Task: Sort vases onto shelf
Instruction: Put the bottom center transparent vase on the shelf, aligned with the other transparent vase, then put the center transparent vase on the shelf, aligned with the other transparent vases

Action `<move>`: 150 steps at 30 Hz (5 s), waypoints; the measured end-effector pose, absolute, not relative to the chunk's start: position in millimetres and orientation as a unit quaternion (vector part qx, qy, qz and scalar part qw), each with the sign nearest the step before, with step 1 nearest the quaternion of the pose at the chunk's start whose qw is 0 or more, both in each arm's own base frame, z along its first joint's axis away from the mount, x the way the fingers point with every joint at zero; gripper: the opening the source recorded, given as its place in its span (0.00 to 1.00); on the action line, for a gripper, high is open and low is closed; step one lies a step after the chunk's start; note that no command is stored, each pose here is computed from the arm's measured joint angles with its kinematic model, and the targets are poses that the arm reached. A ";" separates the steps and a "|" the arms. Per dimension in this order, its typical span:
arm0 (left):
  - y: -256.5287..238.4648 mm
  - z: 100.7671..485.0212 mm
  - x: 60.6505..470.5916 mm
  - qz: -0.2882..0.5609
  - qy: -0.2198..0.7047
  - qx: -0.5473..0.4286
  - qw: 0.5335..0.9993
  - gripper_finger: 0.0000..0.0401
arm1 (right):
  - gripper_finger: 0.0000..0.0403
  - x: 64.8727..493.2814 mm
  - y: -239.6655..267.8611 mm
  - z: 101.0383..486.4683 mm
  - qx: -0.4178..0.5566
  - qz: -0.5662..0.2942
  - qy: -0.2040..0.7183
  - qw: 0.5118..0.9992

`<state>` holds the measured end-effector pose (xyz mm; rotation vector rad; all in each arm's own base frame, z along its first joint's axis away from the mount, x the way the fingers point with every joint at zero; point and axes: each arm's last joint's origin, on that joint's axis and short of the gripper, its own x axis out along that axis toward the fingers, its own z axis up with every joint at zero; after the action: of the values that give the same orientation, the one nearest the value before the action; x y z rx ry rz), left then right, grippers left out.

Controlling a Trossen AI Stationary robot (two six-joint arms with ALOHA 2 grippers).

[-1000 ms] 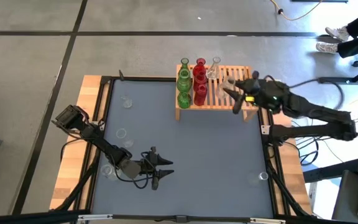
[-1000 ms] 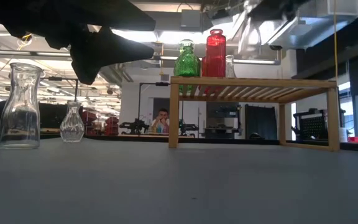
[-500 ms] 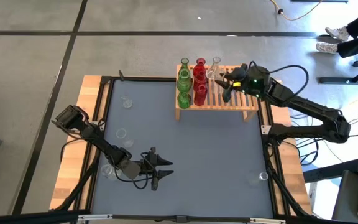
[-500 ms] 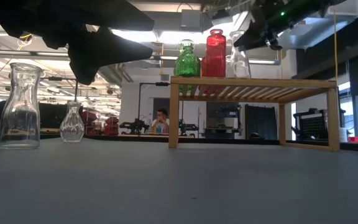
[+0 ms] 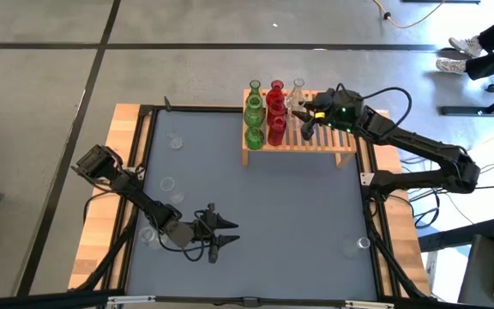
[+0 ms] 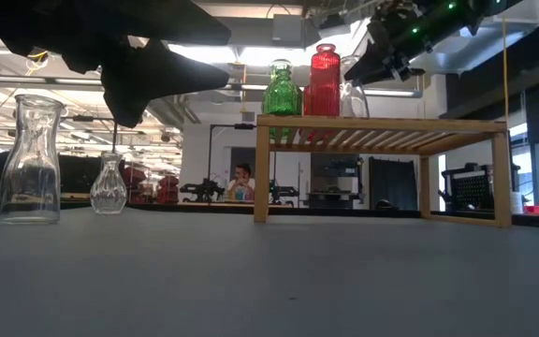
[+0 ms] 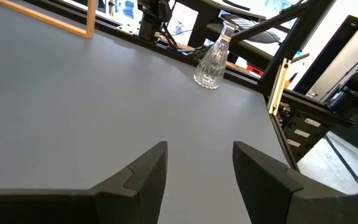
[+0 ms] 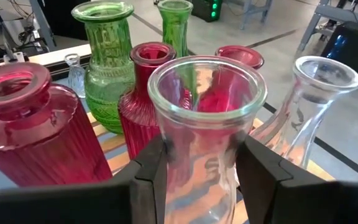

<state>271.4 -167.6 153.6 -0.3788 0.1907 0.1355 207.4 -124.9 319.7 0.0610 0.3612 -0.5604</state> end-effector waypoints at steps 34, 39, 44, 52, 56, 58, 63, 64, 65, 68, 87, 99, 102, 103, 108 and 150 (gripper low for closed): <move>-167.7 153.6 271.4 0.065 0.095 -0.188 0.975 0.44 | 0.66 165.3 -100.3 354.4 -0.007 -0.288 0.113 0.951; -166.7 151.3 271.6 0.060 0.109 -0.181 0.976 0.44 | 0.66 143.6 -84.0 357.5 0.006 -0.267 0.127 0.955; -159.8 150.6 276.0 0.059 0.117 -0.169 0.977 0.44 | 0.66 137.2 -56.8 353.4 0.033 -0.175 0.155 0.972; -158.8 191.2 295.2 0.074 0.170 -0.117 0.976 0.44 | 0.66 147.6 -8.4 341.2 0.002 -0.088 0.221 0.971; -164.8 223.7 303.0 0.088 0.251 -0.096 0.959 0.44 | 0.66 149.0 11.7 335.4 -0.016 -0.083 0.244 0.966; -167.2 242.2 304.5 0.098 0.289 -0.099 0.947 0.44 | 0.66 150.5 23.1 331.9 -0.016 -0.059 0.242 0.968; -165.2 285.4 297.3 0.152 0.360 -0.117 0.913 0.44 | 0.66 154.8 46.9 311.6 -0.018 -0.015 0.230 0.973; -164.3 293.9 294.2 0.163 0.372 -0.120 0.906 0.44 | 0.66 155.0 50.9 305.8 -0.016 -0.007 0.231 0.973; -163.6 301.5 291.5 0.175 0.379 -0.131 0.899 0.44 | 0.66 155.6 55.0 300.2 -0.015 0.003 0.229 0.973; -160.1 322.0 281.5 0.203 0.415 -0.179 0.869 0.44 | 0.66 159.3 66.0 286.3 -0.010 0.025 0.209 0.978; -116.0 344.8 245.6 0.328 0.560 -0.245 0.721 0.44 | 0.66 189.8 94.1 242.6 -0.014 0.027 0.203 0.979; -86.1 322.7 220.3 0.378 0.578 -0.275 0.669 0.44 | 0.66 190.3 94.2 241.9 -0.019 0.023 0.211 0.977; -77.9 309.5 219.5 0.391 0.594 -0.270 0.649 0.44 | 0.66 190.3 94.0 241.9 -0.022 0.020 0.210 0.977; -75.0 305.3 219.4 0.392 0.602 -0.265 0.643 0.44 | 0.66 190.3 94.0 241.9 -0.022 0.020 0.210 0.977; -66.1 285.3 221.1 0.394 0.616 -0.249 0.635 0.44 | 0.66 190.3 94.0 241.9 -0.022 0.020 0.210 0.977; -89.2 295.4 299.6 0.221 0.518 -0.232 0.793 0.04 | 0.66 190.4 93.2 242.6 -0.025 0.006 0.206 0.978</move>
<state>299.6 -89.2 295.4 -0.4996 1.1146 0.4756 190.4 93.2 242.6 -0.0503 0.4146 0.0128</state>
